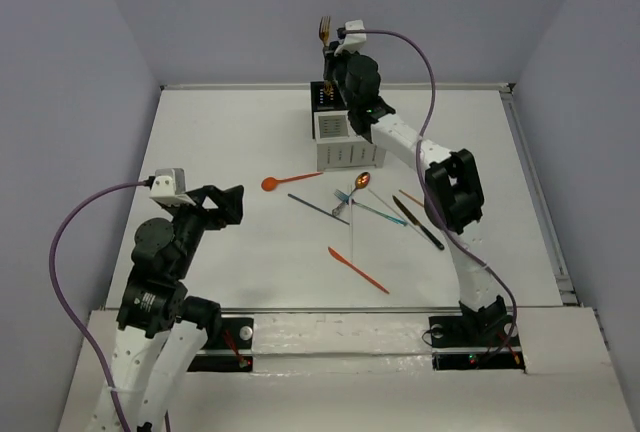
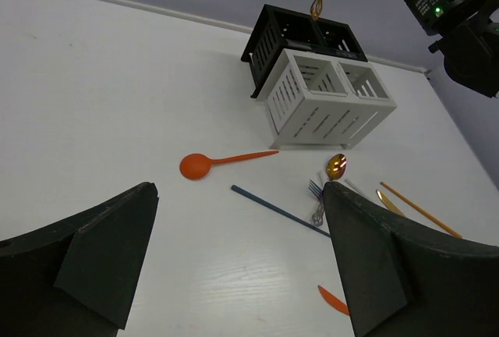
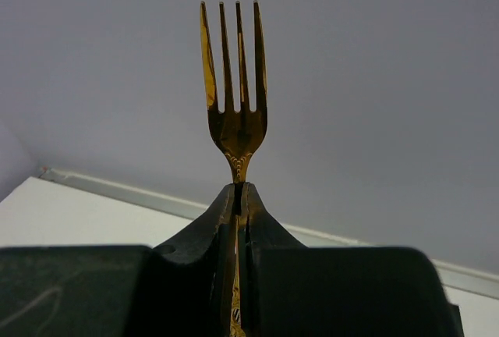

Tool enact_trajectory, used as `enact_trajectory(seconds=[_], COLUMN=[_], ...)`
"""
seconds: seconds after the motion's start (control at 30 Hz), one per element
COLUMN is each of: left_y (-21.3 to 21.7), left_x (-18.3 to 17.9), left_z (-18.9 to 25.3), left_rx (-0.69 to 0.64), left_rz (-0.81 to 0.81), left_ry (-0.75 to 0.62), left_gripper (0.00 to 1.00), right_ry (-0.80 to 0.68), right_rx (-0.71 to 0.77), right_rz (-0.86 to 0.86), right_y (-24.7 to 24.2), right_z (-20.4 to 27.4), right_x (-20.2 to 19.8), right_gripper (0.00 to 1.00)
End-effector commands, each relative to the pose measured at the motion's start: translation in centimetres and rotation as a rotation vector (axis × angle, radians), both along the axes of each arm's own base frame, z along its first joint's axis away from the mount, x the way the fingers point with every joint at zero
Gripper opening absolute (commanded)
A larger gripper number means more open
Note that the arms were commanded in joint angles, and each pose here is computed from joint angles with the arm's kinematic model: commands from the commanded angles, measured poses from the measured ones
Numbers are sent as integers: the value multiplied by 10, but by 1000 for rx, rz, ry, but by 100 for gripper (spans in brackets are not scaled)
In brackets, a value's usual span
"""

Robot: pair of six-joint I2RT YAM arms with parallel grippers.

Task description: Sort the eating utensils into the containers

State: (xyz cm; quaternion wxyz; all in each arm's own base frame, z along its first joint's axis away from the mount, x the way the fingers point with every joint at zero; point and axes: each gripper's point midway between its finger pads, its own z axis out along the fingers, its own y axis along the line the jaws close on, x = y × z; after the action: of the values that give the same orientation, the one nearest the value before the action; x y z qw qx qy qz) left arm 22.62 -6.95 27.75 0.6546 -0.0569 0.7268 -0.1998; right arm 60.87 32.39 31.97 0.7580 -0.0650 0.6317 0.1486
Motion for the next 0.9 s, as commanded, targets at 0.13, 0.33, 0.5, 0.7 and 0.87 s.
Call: enact_trajectory(seconds=[0.13, 0.33, 0.5, 0.7, 0.87], left_y=[5, 2, 1, 5, 4], left_x=[7, 9, 11, 9, 7], left_z=[19, 18, 17, 20, 23], left_rx=[0, 11, 17, 15, 12], left_rz=[23, -8, -13, -1, -8], left_ry=[-45, -39, -36, -54, -68], left_gripper=[99, 99, 99, 99, 99], right_ry=[-159, -136, -118, -144, -76], right_rx=[54, 20, 9, 18, 28], right_rz=[13, 48, 90, 101, 123], right_y=[-8, 6, 9, 1, -9], right_z=[24, -18, -33, 1, 20], right_x=[33, 46, 34, 16, -10], right_gripper=[7, 7, 7, 61, 60])
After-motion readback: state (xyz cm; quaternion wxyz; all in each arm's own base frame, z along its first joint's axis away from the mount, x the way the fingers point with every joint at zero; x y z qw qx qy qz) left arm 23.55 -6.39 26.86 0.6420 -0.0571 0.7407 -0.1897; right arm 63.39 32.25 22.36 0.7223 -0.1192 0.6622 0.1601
